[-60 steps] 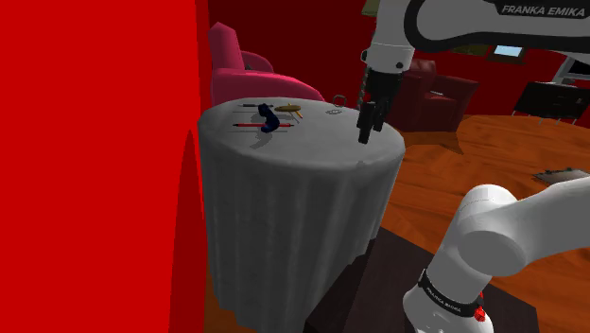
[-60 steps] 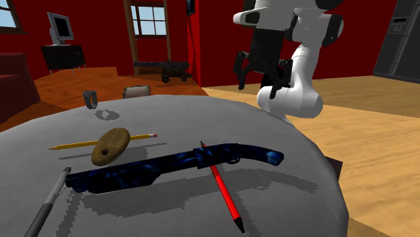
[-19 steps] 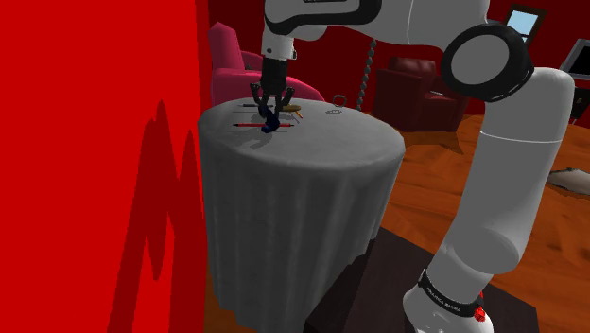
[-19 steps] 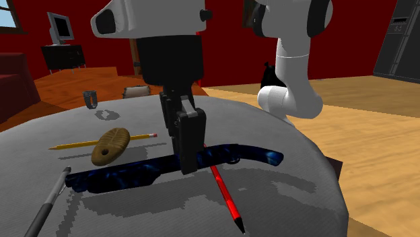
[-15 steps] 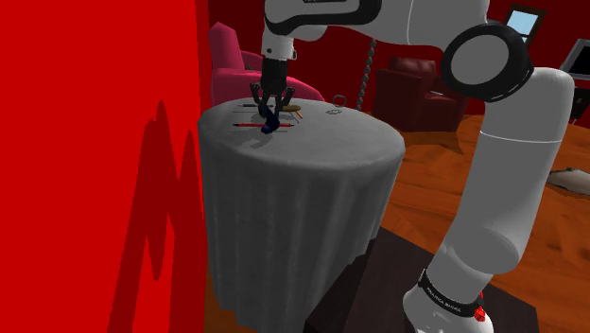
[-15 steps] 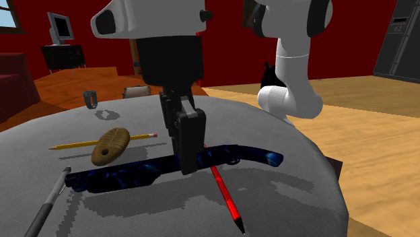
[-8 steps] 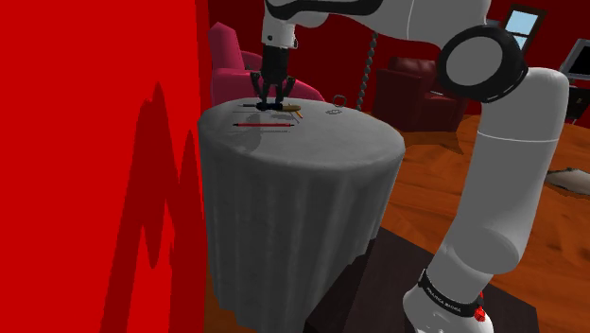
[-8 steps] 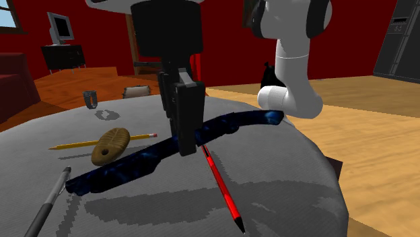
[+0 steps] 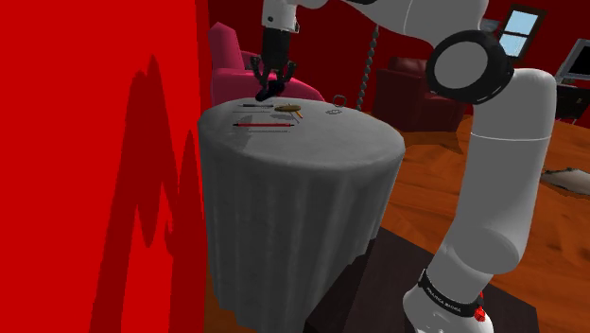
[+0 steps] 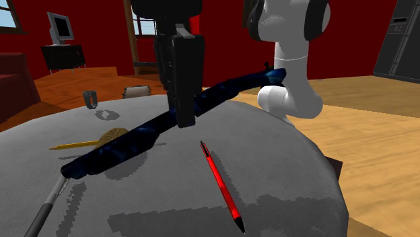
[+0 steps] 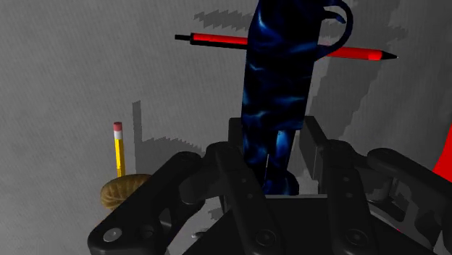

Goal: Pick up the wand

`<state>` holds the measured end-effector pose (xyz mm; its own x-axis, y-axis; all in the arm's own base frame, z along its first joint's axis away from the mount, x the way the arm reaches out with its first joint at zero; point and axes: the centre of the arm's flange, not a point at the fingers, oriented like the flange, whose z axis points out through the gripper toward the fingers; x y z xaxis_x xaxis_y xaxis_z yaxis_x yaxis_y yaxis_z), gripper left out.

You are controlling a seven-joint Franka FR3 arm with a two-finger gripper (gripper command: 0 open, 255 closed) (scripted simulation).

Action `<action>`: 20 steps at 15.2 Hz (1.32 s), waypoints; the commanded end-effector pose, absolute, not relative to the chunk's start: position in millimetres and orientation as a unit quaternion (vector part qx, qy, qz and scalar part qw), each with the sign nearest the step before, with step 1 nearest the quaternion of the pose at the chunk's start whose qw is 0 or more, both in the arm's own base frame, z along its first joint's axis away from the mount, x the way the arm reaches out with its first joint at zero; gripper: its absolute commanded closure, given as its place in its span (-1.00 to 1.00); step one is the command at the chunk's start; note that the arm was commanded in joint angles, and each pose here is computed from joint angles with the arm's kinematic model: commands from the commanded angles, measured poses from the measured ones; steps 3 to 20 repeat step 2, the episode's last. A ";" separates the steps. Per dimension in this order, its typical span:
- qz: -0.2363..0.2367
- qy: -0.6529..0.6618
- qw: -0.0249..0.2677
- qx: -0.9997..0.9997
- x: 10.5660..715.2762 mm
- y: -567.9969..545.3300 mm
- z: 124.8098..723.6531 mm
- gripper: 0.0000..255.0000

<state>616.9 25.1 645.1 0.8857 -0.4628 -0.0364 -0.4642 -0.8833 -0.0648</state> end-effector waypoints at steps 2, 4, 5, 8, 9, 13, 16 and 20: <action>0.010 0.239 0.036 -0.970 616.6 24.8 651.4 1.00; 0.010 0.239 0.036 -0.970 616.6 24.8 651.4 1.00; 0.010 0.239 0.036 -0.970 616.6 24.8 651.4 1.00; 0.010 0.239 0.036 -0.970 616.6 24.8 651.4 1.00; 0.010 0.239 0.036 -0.970 616.6 24.8 651.4 1.00; 0.010 0.239 0.036 -0.970 616.6 24.8 651.4 1.00; 0.010 0.239 0.036 -0.970 616.6 24.8 651.4 1.00; 0.010 0.239 0.036 -0.970 616.6 24.8 651.4 1.00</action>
